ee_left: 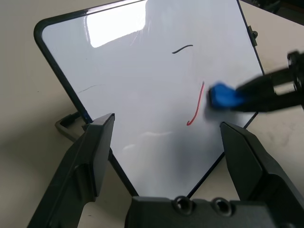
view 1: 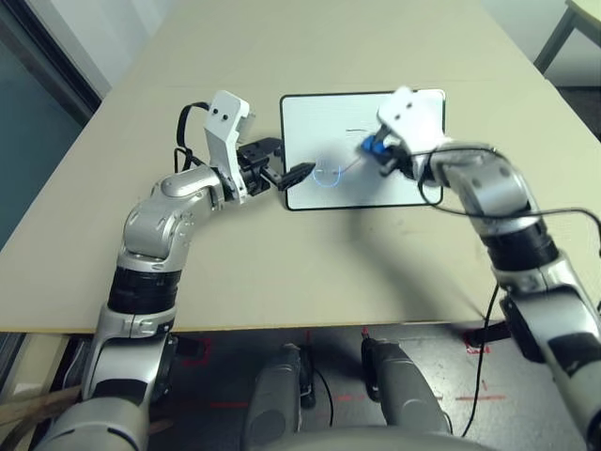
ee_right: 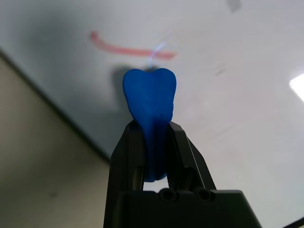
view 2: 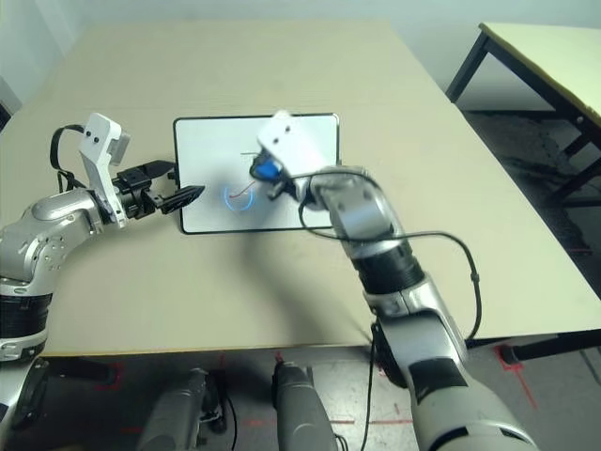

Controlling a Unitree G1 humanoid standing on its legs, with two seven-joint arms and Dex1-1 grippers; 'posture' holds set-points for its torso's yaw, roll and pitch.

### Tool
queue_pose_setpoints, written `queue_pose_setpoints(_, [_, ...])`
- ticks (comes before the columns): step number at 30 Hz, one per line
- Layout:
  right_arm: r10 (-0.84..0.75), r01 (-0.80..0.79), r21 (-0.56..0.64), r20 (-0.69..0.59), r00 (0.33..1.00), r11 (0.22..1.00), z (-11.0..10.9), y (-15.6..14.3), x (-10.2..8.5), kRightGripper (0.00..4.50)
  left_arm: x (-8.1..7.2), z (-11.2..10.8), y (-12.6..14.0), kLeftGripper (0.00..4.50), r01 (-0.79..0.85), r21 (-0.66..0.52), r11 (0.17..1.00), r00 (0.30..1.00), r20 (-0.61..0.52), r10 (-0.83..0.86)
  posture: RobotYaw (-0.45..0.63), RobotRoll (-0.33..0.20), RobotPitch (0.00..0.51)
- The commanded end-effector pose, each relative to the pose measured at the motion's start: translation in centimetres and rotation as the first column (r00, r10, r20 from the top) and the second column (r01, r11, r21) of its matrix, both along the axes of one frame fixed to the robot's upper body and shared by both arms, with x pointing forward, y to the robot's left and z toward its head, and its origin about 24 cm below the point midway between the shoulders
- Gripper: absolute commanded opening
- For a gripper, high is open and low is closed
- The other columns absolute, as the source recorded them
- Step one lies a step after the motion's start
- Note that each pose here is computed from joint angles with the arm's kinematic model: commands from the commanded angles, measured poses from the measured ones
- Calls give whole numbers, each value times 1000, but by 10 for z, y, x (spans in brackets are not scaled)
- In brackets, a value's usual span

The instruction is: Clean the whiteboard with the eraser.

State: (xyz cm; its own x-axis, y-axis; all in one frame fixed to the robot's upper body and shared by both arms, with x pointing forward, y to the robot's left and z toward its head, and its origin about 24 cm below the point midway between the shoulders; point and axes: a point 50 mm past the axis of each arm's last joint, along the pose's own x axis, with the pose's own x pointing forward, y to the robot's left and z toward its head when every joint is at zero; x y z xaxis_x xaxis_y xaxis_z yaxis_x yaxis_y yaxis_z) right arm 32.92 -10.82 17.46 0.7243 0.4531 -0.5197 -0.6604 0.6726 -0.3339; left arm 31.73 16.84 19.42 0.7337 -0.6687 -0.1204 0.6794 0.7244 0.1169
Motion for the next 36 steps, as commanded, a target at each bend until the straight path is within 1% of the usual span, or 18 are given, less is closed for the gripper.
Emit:
queue_pose_setpoints(1, [-22, 22, 2, 18, 1000, 1000, 7, -1, 6, 568, -2, -4, -1, 4500, 6, 2, 1000, 1000, -14, -6, -133, 0, 181])
queue_pose_setpoints(7, [-90, 77, 79, 177, 980, 994, 45, -1, 39, 568, -3, -4, -2, 4500, 9, 0, 1000, 1000, -16, -9, -128, 0, 182])
queue_pose_setpoints(9, [-95, 79, 87, 195, 976, 993, 49, -1, 44, 568, -3, -5, -2, 4500, 9, -1, 1000, 1000, -16, -9, -126, 0, 182])
queue_pose_setpoints(11, [-91, 77, 82, 195, 976, 994, 47, 0, 47, 568, -3, -5, -2, 4500, 8, -1, 1000, 1000, -17, -8, -125, 0, 182])
queue_pose_setpoints(13, [-78, 67, 69, 179, 981, 995, 41, 1, 47, 568, -3, -5, -2, 4500, 8, -2, 1000, 1000, -18, -8, -124, 0, 181])
queue_pose_setpoints(15, [-52, 45, 46, 144, 988, 998, 31, 3, 41, 568, -3, -5, -3, 4500, 8, -3, 1000, 1000, -18, -9, -124, 0, 181])
queue_pose_setpoints(18, [-7, 6, 6, 72, 997, 1000, 14, 5, 27, 568, -4, -6, -3, 4500, 9, -4, 1000, 1000, -18, -9, -126, 0, 180])
queue_pose_setpoints(20, [11, -10, -6, 41, 999, 1000, 7, 6, 18, 568, -4, -6, -3, 4500, 9, -4, 1000, 1000, -18, -10, -128, 0, 179])
queue_pose_setpoints(24, [31, -31, -18, 0, 1000, 999, 1, 7, 6, 568, -3, -6, -3, 4500, 10, -5, 1000, 1000, -18, -10, -128, 0, 179])
queue_pose_setpoints(28, [28, -28, -22, -7, 1000, 999, 1, 7, 5, 568, -3, -6, -3, 4500, 13, -6, 1000, 1000, -17, -13, -132, 0, 174])
queue_pose_setpoints(30, [7, -7, -6, 42, 999, 1000, 11, 6, 13, 568, -2, -6, -3, 4500, 14, -6, 1000, 1000, -16, -14, -129, 0, 173])
queue_pose_setpoints(33, [-39, 31, 54, 154, 987, 998, 38, 6, 32, 568, -2, -6, -3, 4500, 13, -6, 1000, 1000, -14, -13, -127, 0, 172])
queue_pose_setpoints(36, [-57, 41, 85, 205, 977, 996, 51, 8, 43, 568, -2, -6, -3, 4500, 11, -7, 1000, 1000, -14, -11, -122, 0, 170])
